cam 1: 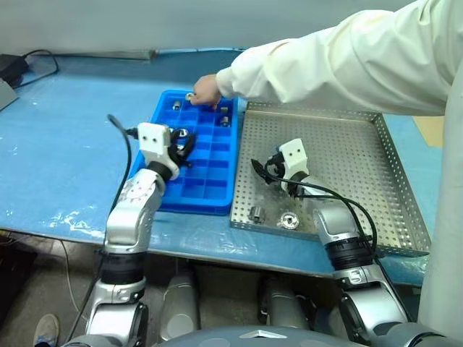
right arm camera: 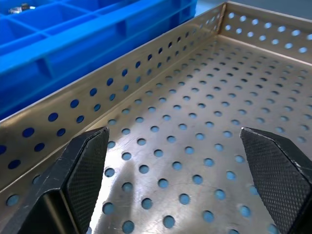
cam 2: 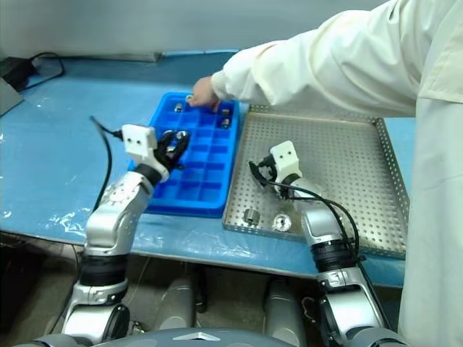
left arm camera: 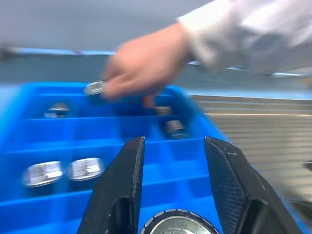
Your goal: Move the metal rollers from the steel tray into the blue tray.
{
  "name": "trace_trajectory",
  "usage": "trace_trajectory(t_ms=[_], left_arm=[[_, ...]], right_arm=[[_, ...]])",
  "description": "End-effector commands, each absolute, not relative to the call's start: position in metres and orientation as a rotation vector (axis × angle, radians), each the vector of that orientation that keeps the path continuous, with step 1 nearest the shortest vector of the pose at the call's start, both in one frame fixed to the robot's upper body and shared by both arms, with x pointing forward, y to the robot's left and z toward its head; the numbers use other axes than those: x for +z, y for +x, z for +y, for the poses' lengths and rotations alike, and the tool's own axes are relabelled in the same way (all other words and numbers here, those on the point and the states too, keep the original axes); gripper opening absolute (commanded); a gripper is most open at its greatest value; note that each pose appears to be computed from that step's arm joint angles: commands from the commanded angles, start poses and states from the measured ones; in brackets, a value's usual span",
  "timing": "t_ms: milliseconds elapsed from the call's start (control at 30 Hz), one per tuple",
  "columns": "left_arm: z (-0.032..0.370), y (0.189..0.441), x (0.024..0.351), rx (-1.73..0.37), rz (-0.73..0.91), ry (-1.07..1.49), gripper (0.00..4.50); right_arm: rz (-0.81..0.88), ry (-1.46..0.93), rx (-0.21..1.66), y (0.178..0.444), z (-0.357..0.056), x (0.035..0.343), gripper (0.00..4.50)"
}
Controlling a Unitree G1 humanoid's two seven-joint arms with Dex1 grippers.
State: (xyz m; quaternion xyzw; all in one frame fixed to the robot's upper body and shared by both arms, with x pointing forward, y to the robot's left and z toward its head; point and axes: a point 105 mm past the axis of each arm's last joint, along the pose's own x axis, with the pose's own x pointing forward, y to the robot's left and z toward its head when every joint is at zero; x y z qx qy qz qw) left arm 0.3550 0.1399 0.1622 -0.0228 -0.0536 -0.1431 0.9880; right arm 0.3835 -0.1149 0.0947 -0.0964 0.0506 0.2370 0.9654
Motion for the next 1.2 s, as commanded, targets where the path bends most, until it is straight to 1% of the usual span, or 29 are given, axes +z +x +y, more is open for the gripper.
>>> trace_trajectory(t_ms=[33,133,333,433,567,667,733,767,900,933,1000,1100,1200], left_arm=[[0.146,0.345,0.170,-0.236,-0.131,0.009,1.67],[0.147,0.344,0.156,-0.211,-0.078,0.011,1.67],[0.138,0.347,0.156,-0.246,-0.082,0.007,1.67],[0.138,0.352,0.156,-0.254,-0.084,0.011,1.67],[0.143,0.367,0.151,-0.224,-0.054,0.009,1.67],[0.139,0.372,0.151,-0.245,-0.056,0.016,1.67],[0.132,0.374,0.151,-0.282,-0.050,0.000,2.39],[0.129,0.375,0.151,-0.298,-0.053,-0.005,2.60],[0.122,0.379,0.149,-0.330,-0.019,-0.023,3.90],[0.115,0.380,0.154,-0.374,-0.035,-0.050,4.18],[0.105,0.381,0.163,-0.443,-0.064,-0.094,4.18],[0.088,0.387,0.185,-0.567,-0.143,-0.081,4.18],[0.087,0.408,0.183,-0.532,-0.114,-0.073,4.18]], right_arm=[[0.041,-0.214,0.530,0.388,-0.101,0.109,4.50],[0.037,-0.214,0.545,0.390,-0.096,0.110,4.50],[0.042,-0.227,0.555,0.389,-0.095,0.106,4.50],[0.045,-0.226,0.552,0.387,-0.097,0.105,4.50],[0.049,-0.236,0.538,0.385,-0.101,0.103,4.50],[0.050,-0.239,0.526,0.385,-0.105,0.102,4.50],[0.051,-0.244,0.518,0.385,-0.107,0.102,4.50],[0.052,-0.249,0.515,0.384,-0.108,0.102,4.50],[0.050,-0.258,0.500,0.383,-0.112,0.102,4.50],[0.047,-0.257,0.489,0.383,-0.114,0.103,4.50],[0.042,-0.254,0.472,0.383,-0.117,0.104,4.50],[0.023,-0.242,0.435,0.381,-0.124,0.112,4.50],[0.017,-0.235,0.365,0.375,-0.143,0.116,4.50]])
